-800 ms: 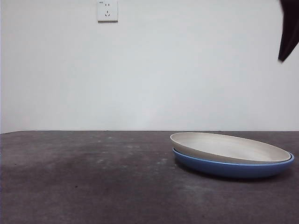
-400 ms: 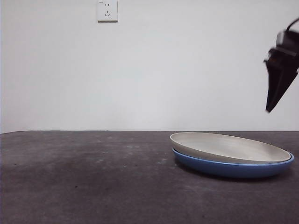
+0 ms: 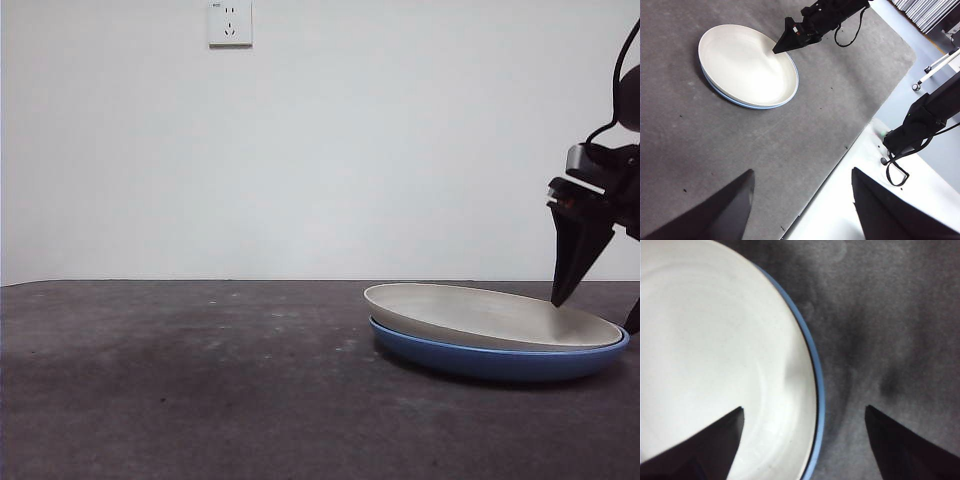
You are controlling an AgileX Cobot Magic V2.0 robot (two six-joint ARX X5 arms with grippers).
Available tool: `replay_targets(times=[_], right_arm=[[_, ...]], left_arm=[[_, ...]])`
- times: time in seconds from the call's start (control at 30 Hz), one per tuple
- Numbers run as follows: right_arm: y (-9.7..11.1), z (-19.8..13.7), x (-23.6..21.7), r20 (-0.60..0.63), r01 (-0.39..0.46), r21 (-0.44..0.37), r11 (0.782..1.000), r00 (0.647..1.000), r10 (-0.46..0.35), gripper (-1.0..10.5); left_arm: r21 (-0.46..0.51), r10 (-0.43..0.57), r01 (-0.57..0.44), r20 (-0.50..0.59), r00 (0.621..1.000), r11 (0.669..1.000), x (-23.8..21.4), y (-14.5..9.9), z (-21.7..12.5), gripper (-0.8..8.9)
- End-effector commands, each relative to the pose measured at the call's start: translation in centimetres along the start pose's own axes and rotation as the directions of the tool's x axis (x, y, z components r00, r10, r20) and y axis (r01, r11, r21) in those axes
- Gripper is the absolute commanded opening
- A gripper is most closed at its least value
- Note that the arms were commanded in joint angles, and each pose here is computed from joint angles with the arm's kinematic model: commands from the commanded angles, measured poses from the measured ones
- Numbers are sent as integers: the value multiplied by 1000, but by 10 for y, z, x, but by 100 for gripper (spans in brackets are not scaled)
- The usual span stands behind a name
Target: Pick up the white plate, put it on the blue plate, put it on desk
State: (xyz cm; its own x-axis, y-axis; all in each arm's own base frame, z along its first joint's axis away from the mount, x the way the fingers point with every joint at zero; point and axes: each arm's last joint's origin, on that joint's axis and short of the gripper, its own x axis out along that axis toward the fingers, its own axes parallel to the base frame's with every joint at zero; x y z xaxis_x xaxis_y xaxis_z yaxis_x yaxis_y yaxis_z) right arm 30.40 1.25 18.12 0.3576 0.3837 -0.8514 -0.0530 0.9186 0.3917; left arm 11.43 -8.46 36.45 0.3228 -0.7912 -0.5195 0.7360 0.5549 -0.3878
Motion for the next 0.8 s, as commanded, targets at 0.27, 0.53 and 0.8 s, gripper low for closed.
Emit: replay_targets(times=[0.27,0.53,0.8], right_arm=[[-6,2,15,-26,0,0,1000,1000,0,203],[-7,2,18,-28,0,1,1000,1000,0,10],[-6,4,9,-3,3,26,1000,1000,-3,10]], left_arm=[[22,-7,7,6,1000,1000,0,-1,3,311],[22,-7,7,5,1000,1000,0,-1,2,311],[22,-7,7,5,1000,1000,0,-1,2,311]])
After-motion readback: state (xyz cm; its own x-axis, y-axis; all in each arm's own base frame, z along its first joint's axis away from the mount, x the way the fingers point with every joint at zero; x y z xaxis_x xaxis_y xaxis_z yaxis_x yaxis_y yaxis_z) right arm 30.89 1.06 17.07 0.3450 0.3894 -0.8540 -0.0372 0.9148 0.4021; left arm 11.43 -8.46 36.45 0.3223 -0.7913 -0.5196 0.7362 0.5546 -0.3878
